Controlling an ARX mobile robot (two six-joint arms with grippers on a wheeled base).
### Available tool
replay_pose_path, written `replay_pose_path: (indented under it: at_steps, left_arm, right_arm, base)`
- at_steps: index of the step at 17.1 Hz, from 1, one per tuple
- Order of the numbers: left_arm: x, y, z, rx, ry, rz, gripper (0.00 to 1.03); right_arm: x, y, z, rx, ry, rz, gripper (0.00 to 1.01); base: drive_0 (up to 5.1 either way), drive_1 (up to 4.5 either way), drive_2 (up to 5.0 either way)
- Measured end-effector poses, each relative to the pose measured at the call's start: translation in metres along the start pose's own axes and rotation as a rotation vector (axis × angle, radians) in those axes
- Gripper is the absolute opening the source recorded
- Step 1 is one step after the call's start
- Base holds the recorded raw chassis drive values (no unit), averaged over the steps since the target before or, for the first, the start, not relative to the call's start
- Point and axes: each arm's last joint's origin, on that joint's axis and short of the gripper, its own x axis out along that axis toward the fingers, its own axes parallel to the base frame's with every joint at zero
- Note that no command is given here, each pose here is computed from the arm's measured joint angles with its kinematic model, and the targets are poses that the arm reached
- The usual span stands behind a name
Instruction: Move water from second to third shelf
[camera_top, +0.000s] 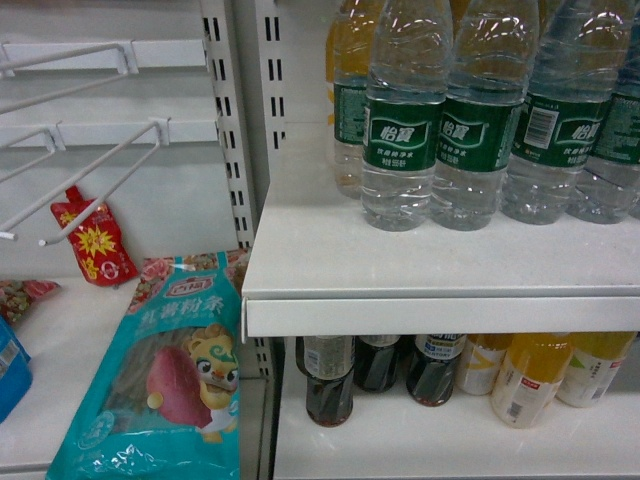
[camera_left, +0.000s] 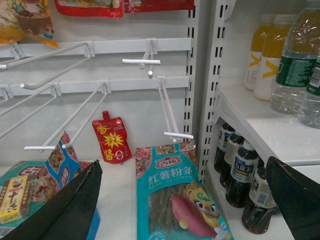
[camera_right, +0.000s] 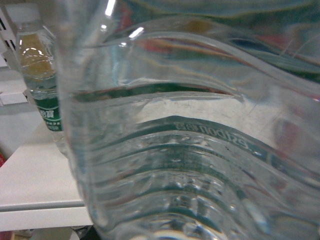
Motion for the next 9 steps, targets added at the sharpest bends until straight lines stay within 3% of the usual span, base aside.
replay_pose_path:
  at_steps: [6, 7, 9]
  left_arm:
    - [0.000, 0.000, 0.000, 0.000, 0.000, -0.001, 0.98]
    - [0.000, 0.000, 0.000, 0.000, 0.000, 0.000, 0.98]
    - [0.000, 0.000, 0.000, 0.000, 0.000, 0.000, 0.98]
  right_arm:
    - [0.055, 0.006, 0.005, -0.008, 0.097, 0.051, 0.41]
    - [0.066, 0.005, 0.006, 0.015, 0.121, 0.053, 0.41]
    - [0.081, 0.005, 0.009, 0.031, 0.138, 0.046, 0.41]
  base:
    - [0.0, 0.00, 0.0]
    - [0.0, 0.00, 0.0]
    - [0.0, 0.00, 0.0]
